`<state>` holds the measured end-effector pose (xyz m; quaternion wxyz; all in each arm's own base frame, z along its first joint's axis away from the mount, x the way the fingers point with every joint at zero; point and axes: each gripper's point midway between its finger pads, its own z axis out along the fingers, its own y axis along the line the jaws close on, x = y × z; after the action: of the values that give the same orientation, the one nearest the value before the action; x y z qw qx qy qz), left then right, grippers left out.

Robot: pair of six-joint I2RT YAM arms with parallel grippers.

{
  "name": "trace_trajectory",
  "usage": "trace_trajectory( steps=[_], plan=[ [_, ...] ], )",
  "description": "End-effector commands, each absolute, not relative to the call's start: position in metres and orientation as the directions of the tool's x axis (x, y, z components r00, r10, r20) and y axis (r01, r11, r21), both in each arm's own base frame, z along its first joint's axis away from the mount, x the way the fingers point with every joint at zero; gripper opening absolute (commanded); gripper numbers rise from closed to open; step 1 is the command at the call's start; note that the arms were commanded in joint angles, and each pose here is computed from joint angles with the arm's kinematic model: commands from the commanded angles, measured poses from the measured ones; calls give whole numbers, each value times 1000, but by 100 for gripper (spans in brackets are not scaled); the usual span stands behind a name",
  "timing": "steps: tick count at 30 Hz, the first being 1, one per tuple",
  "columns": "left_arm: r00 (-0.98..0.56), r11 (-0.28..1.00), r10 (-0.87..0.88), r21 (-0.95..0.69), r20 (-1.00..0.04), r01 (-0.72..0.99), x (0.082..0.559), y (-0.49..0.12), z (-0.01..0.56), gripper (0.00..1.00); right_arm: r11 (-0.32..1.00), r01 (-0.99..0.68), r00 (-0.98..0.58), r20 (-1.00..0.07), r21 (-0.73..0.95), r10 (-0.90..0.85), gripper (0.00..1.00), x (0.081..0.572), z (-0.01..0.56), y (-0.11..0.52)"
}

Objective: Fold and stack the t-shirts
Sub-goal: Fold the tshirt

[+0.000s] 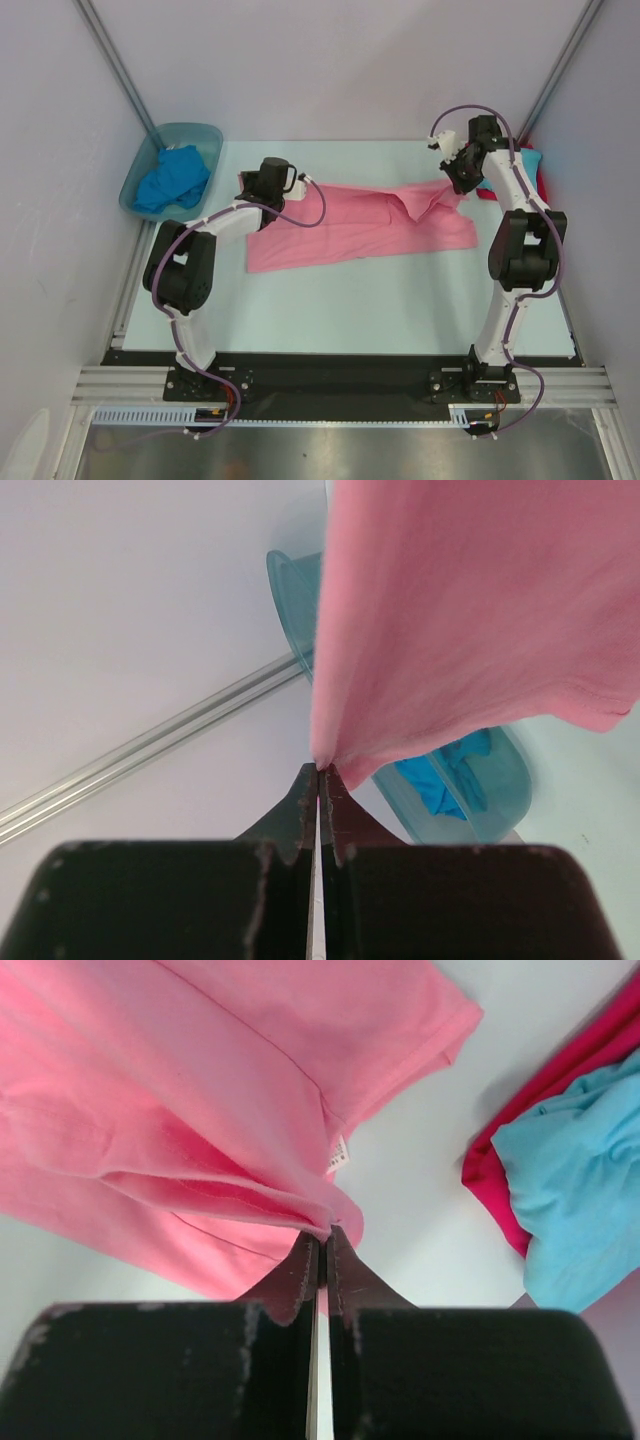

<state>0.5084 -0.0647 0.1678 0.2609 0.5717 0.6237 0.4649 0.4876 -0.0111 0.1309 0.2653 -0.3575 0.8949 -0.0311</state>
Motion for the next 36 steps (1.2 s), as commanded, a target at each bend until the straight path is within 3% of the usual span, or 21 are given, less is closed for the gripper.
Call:
trace_trajectory(
  steps=[1,27,36],
  plan=[
    [-221,-87,955,900,197,427,516,-64,186,0,754,-585,-594,-475,-300,-650,0,497,152,-30],
    [-70,-150,967,769,245,622,491,-56,136,0,719,-658,-590,-440,-223,-677,0,474,145,-23],
    [-168,-140,949,833,267,535,517,-43,156,0,722,-654,-602,-422,-225,-678,0,474,140,-27]
  ],
)
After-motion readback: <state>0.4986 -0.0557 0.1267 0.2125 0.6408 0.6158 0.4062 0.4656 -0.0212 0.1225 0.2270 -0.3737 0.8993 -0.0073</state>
